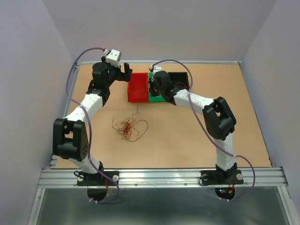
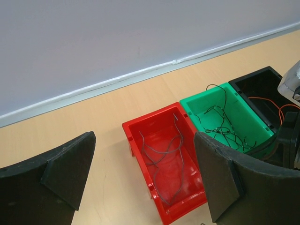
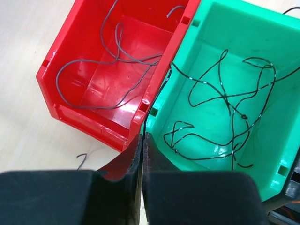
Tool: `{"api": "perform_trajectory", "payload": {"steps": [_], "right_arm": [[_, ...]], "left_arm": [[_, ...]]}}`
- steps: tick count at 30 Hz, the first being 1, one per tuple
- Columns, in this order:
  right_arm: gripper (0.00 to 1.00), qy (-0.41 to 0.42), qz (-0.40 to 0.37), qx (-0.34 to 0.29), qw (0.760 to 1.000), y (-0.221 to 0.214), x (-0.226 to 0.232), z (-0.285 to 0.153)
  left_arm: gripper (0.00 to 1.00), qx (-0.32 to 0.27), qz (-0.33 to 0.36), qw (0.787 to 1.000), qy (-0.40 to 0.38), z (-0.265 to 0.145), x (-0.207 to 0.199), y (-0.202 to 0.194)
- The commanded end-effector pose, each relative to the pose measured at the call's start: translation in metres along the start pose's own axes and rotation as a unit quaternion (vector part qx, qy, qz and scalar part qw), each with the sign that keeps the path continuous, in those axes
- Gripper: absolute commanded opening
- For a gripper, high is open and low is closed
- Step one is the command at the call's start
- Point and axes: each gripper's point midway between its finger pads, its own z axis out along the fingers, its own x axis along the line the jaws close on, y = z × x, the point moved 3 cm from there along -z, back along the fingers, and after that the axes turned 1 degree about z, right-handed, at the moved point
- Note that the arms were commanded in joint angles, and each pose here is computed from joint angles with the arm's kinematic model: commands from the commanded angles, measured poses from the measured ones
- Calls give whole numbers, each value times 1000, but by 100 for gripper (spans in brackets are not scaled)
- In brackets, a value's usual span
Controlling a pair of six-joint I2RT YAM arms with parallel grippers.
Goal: Untangle the cables
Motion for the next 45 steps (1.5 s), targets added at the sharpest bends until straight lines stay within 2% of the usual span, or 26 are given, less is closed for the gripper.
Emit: {"api": "perform_trajectory", "payload": {"steps": [1, 13, 22, 26, 33, 38, 40, 41, 44, 45], "right_arm": [[1, -5, 10, -76, 997, 52, -3, -1], [1, 32, -11, -113, 993, 80, -22, 16], [1, 55, -14, -114, 992, 86, -38, 23], [1, 53, 0, -98, 994, 73, -45, 26], [1, 31, 53, -36, 997, 12, -54, 30], [1, 20, 61, -15, 998, -3, -53, 27], [5, 10, 60, -12, 998, -6, -53, 25], [15, 10, 59, -13, 998, -5, -53, 22], [27, 12, 56, -30, 998, 10, -47, 12], [30, 14, 55, -36, 998, 15, -45, 8]], "left_arm": [[98, -51, 10, 999, -7, -9, -5, 31], [98, -49, 11, 999, -12, -8, -6, 28], [98, -49, 14, 999, -13, -7, -6, 27], [98, -47, 18, 999, -16, -7, -7, 26], [98, -43, 18, 999, -23, -5, -8, 23], [98, -48, 21, 998, -29, -14, -13, 28], [98, -35, 25, 999, -29, -18, -14, 18], [98, -37, 38, 998, -20, -23, -12, 20], [98, -17, 62, 998, -11, -38, -12, 6], [98, 6, 68, 998, -14, -44, -13, -7]]}}
